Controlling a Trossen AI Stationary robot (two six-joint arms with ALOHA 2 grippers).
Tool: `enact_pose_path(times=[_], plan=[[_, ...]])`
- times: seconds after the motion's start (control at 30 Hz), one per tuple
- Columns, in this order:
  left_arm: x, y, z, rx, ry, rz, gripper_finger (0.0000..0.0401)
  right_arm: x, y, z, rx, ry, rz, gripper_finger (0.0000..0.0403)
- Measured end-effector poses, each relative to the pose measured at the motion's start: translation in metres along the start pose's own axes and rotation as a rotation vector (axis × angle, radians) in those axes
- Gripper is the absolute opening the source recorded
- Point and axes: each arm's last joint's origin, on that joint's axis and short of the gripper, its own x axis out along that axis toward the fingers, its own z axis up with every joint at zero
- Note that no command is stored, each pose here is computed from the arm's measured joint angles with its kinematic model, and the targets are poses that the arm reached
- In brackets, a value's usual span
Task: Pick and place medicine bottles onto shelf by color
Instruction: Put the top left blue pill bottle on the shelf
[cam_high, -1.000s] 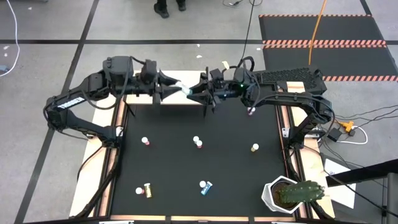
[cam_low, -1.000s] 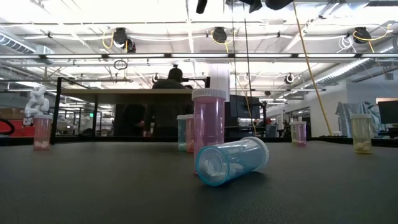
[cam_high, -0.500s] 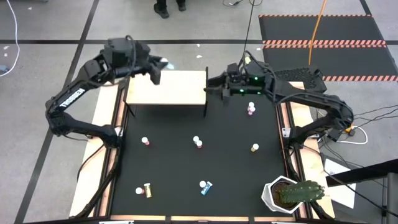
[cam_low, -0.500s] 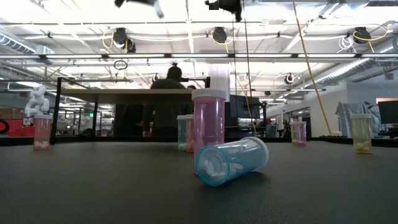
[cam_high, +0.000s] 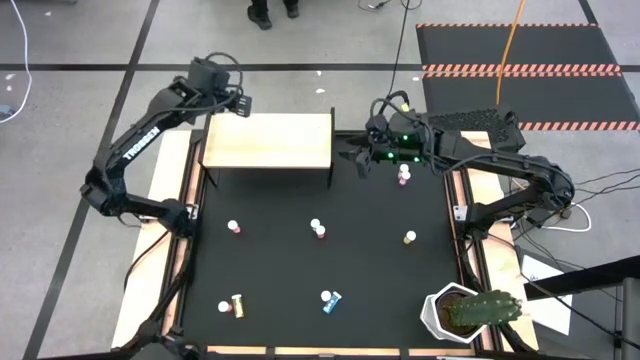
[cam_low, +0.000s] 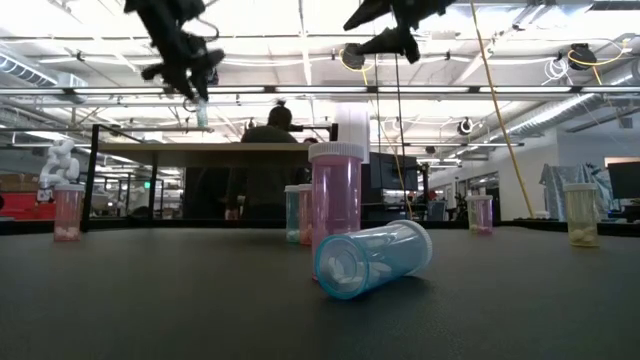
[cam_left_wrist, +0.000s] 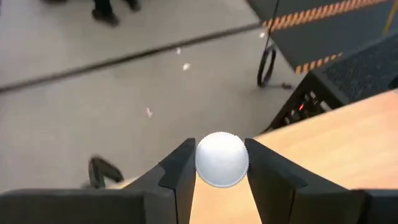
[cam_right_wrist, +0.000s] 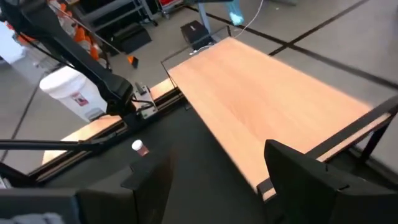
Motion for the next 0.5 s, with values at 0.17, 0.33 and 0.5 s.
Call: enact_pose_path(times=[0.17,0.33,0.5], plan=[[0.010,0.010,-0.025,-0.013,0.043,0.029,0.0131,0.005,-0.007,-0.017,0.042,0.052,-0.020,0.0242],[0.014,0.019,-0.037,-0.028,0.070,0.055,0.0131,0.007,-0.009,-0.021,0.050,0.060,-0.024,0.0242],[0.018,0.028,-0.040,-0.046,0.071,0.085,0.0131,0.007,-0.007,-0.016,0.047,0.004,0.001,0.0242]])
